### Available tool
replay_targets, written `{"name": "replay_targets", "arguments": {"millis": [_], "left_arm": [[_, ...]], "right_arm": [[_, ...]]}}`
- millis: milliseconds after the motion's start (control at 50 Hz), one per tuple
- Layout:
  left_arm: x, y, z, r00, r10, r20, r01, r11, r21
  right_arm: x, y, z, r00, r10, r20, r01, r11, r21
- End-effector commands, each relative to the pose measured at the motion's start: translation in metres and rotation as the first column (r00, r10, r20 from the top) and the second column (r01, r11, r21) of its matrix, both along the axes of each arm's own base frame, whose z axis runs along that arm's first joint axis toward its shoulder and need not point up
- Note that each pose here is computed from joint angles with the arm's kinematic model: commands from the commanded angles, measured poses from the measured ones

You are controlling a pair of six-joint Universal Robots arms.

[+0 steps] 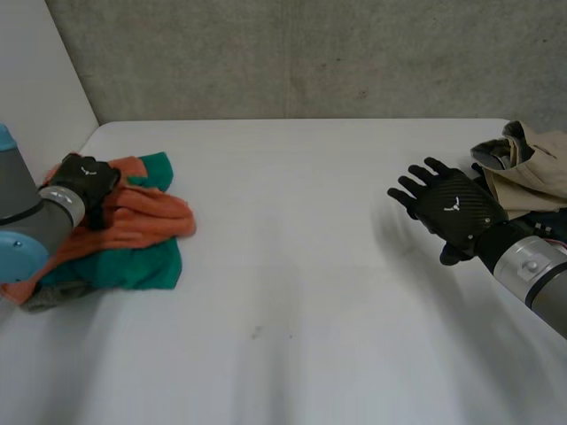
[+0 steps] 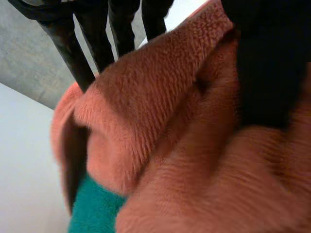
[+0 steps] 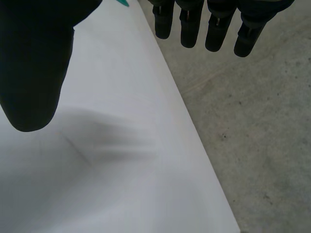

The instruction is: Fold the laundry.

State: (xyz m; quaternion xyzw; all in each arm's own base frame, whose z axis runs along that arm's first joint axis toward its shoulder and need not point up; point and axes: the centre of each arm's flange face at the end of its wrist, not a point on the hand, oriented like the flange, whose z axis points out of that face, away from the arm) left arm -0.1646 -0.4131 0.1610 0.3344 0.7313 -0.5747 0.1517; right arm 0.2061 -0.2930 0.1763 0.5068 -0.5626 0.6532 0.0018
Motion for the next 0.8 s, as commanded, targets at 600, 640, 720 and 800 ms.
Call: {"name": "replay_targets", "arguments": {"millis": [600,640,720,800], "left_arm": [[-0.262,0.216,0.015,0.688,-0.649,-0.325,0.635,0.755,-0.164],[-0.257,0.216,0.045,0.683,-0.655,-0.325,0.615,0.755,-0.229],[-0.223,0.193,0.079,0.733,-0.598,-0.325,0.528,0.801,-0.283],[-0.199,0.181,0.078,0.788,-0.520,-0.330,0.464,0.854,-0.236]], "right_arm": [[-0.028,-0.019,0.031,0.962,-0.222,0.156,0.218,0.975,0.044],[-0.027,-0.019,0.033,0.961,-0.230,0.154,0.224,0.973,0.052],[-0.028,-0.018,0.039,0.957,-0.248,0.149,0.233,0.966,0.109],[-0.017,-0.010,0.049,0.955,-0.250,0.162,0.209,0.949,0.236]]}}
